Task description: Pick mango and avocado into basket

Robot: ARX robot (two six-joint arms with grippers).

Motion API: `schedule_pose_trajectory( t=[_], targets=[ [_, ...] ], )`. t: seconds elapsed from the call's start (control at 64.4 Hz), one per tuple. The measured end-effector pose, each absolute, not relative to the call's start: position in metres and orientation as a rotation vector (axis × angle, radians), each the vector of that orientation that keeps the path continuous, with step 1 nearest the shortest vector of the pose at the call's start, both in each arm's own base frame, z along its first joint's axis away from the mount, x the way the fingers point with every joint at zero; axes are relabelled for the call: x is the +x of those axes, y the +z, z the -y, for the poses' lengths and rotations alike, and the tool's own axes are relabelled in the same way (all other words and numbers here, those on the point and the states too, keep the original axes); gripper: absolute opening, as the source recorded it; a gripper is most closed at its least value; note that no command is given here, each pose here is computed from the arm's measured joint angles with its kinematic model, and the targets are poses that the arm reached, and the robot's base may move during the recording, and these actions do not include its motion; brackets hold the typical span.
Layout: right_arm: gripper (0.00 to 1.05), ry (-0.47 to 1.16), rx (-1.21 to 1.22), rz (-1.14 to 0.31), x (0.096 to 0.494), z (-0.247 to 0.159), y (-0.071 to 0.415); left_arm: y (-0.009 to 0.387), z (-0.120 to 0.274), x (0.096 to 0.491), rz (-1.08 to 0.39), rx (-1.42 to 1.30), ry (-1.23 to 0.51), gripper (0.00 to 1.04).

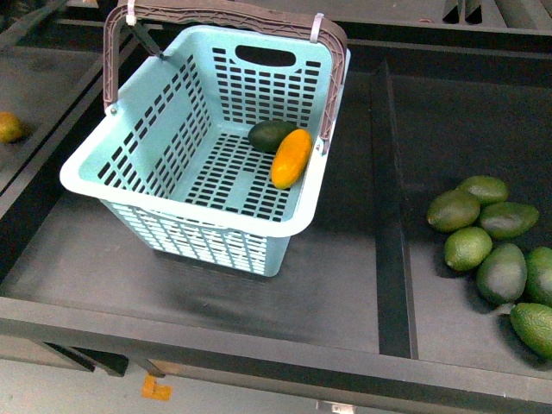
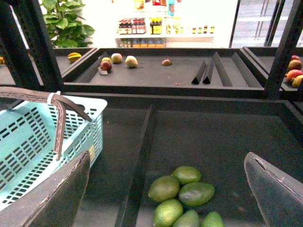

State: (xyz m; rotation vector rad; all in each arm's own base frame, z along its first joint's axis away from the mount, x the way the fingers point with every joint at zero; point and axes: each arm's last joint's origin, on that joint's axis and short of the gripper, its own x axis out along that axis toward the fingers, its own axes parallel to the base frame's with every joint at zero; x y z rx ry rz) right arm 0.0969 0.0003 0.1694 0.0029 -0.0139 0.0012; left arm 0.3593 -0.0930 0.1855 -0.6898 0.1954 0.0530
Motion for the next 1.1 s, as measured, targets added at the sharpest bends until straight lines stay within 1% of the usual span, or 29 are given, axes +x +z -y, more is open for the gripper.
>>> schedule_pose_trajectory(
  t=[0.062,0.124,0.186,0.202,0.28,0.559,0.606,0.668,0.715,0.777,1.103],
  targets=[
    [0.96,0.001,0.003,0.014,0.097,0.0,0.169,0.191,0.075,0.332,-0.046,-0.386,-0.002,0.49],
    [0.96,0.002,0.003,0.014,0.097,0.0,0.169,0.198,0.062,0.312,0.021,-0.224,-0.006,0.36],
    [0.96,0.002,0.003,0.014,0.097,0.0,0.169,0.194,0.05,0.292,0.024,-0.112,0.002,0.22],
    [0.96,0.002,0.003,0.014,0.097,0.0,0.169,0.193,0.049,0.29,0.021,-0.103,0.001,0.2],
    [0.96,0.001,0.003,0.014,0.097,0.0,0.169,0.182,0.04,0.267,-0.011,-0.046,-0.009,0.02],
    [0.96,0.001,0.003,0.014,0.097,0.0,0.169,0.173,0.018,0.21,-0.009,-0.017,0.0,0.02],
    [0.96,0.001,0.003,0.014,0.097,0.0,0.169,0.17,0.016,0.204,0.005,-0.018,-0.003,0.02],
    [0.96,0.001,0.003,0.014,0.097,0.0,0.169,0.161,0.013,0.191,-0.018,-0.014,-0.004,0.02],
    [0.96,0.001,0.003,0.014,0.097,0.0,0.169,0.161,0.009,0.186,-0.021,-0.014,-0.027,0.02],
    [0.96,0.001,0.003,0.014,0.097,0.0,0.169,0.163,0.001,0.177,-0.012,-0.013,-0.001,0.02],
    [0.96,0.002,0.003,0.014,0.097,0.0,0.169,0.164,0.001,0.147,-0.011,-0.011,-0.004,0.02]
  ],
)
